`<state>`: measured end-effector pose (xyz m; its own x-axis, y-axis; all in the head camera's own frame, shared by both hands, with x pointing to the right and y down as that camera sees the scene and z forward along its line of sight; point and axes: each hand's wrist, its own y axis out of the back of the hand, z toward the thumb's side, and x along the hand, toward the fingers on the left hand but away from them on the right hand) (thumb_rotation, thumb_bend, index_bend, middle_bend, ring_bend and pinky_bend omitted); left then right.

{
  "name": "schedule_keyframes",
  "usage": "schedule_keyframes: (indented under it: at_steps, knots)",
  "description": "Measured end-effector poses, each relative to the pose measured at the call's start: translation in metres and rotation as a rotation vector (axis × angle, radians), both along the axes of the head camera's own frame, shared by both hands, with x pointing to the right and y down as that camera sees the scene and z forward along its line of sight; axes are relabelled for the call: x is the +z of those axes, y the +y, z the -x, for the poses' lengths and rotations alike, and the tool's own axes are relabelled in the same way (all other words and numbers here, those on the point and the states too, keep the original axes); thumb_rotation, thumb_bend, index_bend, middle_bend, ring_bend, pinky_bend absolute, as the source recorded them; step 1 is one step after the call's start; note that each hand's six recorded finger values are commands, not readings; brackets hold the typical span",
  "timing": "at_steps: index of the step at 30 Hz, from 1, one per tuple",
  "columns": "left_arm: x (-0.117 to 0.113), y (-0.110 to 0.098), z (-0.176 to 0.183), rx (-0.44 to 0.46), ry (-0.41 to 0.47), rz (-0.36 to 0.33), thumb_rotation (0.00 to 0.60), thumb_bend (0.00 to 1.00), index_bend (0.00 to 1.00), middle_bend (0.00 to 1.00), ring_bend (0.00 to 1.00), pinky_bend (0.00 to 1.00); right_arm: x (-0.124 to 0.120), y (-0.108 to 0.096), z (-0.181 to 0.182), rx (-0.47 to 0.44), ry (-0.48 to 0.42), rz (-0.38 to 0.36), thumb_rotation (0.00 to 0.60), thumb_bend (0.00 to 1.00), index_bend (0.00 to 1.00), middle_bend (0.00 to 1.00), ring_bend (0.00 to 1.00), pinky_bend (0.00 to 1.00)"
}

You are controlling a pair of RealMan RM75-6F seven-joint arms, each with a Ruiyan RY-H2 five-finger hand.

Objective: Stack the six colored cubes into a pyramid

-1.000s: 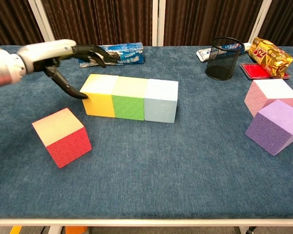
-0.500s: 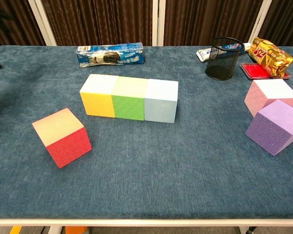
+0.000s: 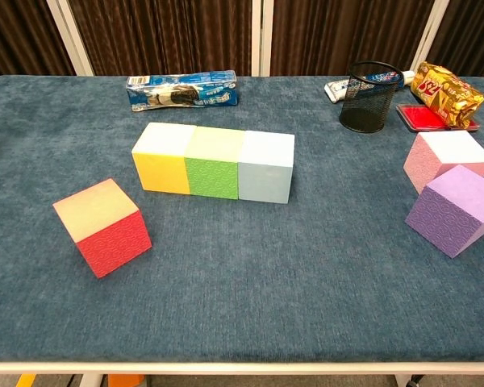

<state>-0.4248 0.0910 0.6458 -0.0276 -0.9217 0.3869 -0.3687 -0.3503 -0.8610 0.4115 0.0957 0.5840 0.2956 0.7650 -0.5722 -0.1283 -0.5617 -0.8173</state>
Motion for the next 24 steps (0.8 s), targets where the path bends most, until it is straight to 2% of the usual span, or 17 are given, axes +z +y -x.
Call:
schedule_keyframes:
  at_steps: [4, 9, 16, 18, 24]
  knots:
    - [-0.001, 0.006, 0.001, -0.004, -0.004, -0.013, 0.600, 0.11, 0.12, 0.17, 0.03, 0.11, 0.017, -0.005, 0.006, 0.020, -0.013, 0.004, 0.600, 0.04, 0.00, 0.10, 0.00, 0.00]
    - [-0.007, 0.014, 0.006, -0.009, 0.001, -0.010, 0.600, 0.11, 0.12, 0.17, 0.04, 0.11, 0.050, -0.013, 0.028, 0.020, -0.036, 0.057, 0.600, 0.03, 0.00, 0.11, 0.00, 0.00]
    - [-0.014, 0.022, 0.015, -0.016, 0.010, 0.000, 0.600, 0.11, 0.12, 0.17, 0.04, 0.11, 0.082, -0.019, 0.047, 0.003, 0.002, 0.123, 0.600, 0.04, 0.00, 0.14, 0.00, 0.00]
    - [-0.015, 0.024, 0.016, -0.019, 0.016, 0.000, 0.600, 0.11, 0.12, 0.17, 0.04, 0.11, 0.086, -0.021, 0.051, -0.003, 0.012, 0.125, 0.600, 0.05, 0.00, 0.18, 0.00, 0.00]
    - [-0.012, 0.028, 0.021, -0.026, 0.022, 0.011, 0.600, 0.11, 0.12, 0.17, 0.04, 0.11, 0.090, -0.021, 0.059, -0.009, 0.022, 0.129, 0.600, 0.09, 0.00, 0.37, 0.00, 0.00]
